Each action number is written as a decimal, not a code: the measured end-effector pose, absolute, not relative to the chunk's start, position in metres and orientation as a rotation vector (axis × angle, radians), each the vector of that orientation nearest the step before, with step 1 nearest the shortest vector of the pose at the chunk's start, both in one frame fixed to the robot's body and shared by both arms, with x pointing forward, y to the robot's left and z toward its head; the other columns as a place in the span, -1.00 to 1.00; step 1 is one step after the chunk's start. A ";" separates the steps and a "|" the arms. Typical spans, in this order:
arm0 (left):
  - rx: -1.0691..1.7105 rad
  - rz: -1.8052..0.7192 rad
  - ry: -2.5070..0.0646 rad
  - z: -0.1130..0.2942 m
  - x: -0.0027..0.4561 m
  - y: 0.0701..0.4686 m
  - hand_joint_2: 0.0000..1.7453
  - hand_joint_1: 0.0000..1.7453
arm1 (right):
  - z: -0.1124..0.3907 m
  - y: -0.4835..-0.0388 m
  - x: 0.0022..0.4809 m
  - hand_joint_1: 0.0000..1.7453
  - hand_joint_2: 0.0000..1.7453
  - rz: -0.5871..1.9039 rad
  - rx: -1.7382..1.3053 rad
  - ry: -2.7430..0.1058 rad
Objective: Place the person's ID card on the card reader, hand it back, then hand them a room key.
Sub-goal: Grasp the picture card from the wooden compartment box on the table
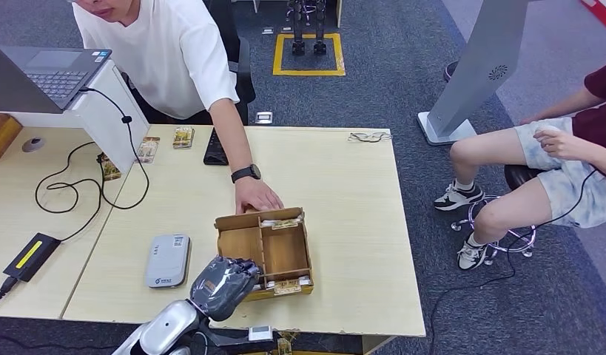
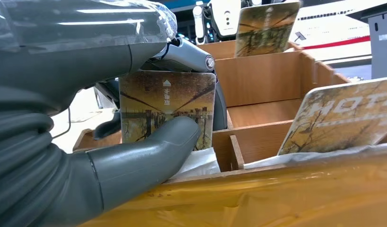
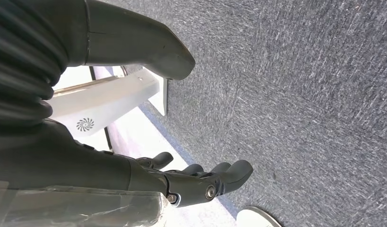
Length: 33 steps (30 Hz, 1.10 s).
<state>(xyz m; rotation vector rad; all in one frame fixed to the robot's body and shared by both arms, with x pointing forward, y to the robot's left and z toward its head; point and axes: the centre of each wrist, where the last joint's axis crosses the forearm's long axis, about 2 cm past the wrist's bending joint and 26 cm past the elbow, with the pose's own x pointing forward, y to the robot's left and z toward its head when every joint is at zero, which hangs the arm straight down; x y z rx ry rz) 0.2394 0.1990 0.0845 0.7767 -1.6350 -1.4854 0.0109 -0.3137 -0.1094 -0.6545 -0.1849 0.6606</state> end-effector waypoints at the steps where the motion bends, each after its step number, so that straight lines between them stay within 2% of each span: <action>1: 0.783 -1.482 -1.637 0.084 0.239 0.199 1.00 1.00 | -0.109 -0.314 0.011 -1.00 1.00 0.661 -0.654 -0.185; 33: 0.802 -1.356 -1.785 0.088 0.219 0.182 1.00 1.00 | -0.110 -0.314 0.008 -1.00 1.00 0.665 -0.649 -0.188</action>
